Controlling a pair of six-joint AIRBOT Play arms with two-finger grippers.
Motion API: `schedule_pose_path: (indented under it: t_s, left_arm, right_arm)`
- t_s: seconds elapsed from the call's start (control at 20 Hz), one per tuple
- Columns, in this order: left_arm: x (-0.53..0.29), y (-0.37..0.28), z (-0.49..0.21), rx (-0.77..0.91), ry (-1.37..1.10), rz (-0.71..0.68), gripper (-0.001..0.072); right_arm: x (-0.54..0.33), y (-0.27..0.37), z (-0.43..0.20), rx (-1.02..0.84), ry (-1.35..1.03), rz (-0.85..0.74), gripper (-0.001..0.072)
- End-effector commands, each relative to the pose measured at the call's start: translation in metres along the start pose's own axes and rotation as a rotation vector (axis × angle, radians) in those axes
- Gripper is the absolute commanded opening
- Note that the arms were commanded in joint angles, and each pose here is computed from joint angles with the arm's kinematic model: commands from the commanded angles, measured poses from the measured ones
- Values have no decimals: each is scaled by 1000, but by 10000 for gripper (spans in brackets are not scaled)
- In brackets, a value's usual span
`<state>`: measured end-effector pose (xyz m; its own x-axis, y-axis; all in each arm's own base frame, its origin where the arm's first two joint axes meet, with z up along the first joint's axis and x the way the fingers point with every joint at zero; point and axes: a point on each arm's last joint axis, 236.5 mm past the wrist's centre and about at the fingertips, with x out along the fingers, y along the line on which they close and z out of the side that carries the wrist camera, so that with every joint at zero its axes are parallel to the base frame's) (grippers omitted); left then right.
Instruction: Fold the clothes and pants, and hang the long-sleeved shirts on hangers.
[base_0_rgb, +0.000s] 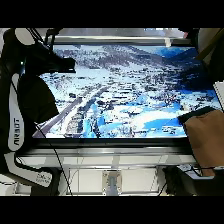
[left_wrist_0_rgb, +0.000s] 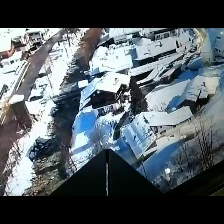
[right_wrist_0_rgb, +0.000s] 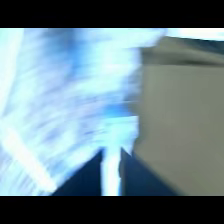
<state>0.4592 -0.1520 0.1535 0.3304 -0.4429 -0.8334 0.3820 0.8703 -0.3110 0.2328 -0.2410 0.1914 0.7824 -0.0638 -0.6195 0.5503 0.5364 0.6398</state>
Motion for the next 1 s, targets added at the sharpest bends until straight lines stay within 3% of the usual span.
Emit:
schedule_pose_path:
  t_s: [0.0, 0.15, 0.3, 0.4, 0.95]
  left_arm:
    - [-15, -27, 6, 38, -47, -37, 10]
    - [-51, -52, 6, 97, -112, 8, 10]
    - [-85, -72, 2, 127, -175, 77, 10]
    - [-93, -82, 0, 139, -191, 93, 11]
    - [-85, -84, -22, 98, -93, 85, 11]
  right_arm:
    - [-4, 174, -68, -439, 97, 457, 25]
    - [-12, 238, -169, -747, 282, 597, 20]
    - [-8, 251, -230, -923, 398, 598, 20]
    - [5, 250, -237, -1023, 368, 534, 21]
    - [1, 249, -252, -967, 433, 520, 22]
